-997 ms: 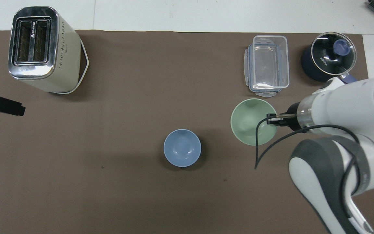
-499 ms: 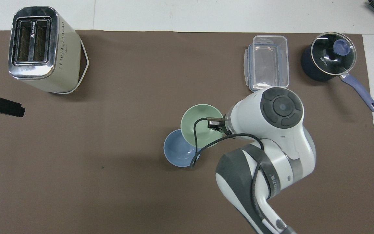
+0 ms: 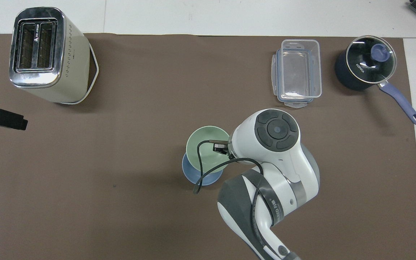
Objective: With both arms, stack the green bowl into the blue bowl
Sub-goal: 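Carry the green bowl with the right gripper over the blue bowl, then lower the green bowl into the blue bowl and open the right gripper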
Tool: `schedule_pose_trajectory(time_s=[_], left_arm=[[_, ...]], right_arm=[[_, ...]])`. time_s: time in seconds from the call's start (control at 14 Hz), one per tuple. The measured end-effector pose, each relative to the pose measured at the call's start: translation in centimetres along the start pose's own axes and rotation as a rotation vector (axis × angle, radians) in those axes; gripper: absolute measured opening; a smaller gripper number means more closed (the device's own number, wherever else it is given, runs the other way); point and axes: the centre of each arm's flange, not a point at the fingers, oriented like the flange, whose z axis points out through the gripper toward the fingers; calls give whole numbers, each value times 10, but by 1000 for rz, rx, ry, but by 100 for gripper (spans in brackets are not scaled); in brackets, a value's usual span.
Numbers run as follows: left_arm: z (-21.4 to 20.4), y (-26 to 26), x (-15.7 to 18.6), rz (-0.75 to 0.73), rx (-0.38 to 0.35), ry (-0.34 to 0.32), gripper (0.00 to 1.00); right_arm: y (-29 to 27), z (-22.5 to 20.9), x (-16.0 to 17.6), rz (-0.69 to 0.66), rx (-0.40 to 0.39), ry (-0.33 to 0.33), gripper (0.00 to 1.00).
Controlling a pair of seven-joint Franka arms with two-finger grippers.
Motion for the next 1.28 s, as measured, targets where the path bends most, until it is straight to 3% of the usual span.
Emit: schedule_pose_trajectory(time_s=[1.0,1.28], left_arm=[[0,0,0,0,0,0,100],[0,0,0,0,0,0,100]], right_arm=[[-4,45,-25,-31,-9,-12,5],[-5,45,-23,-29,23,-4,5]])
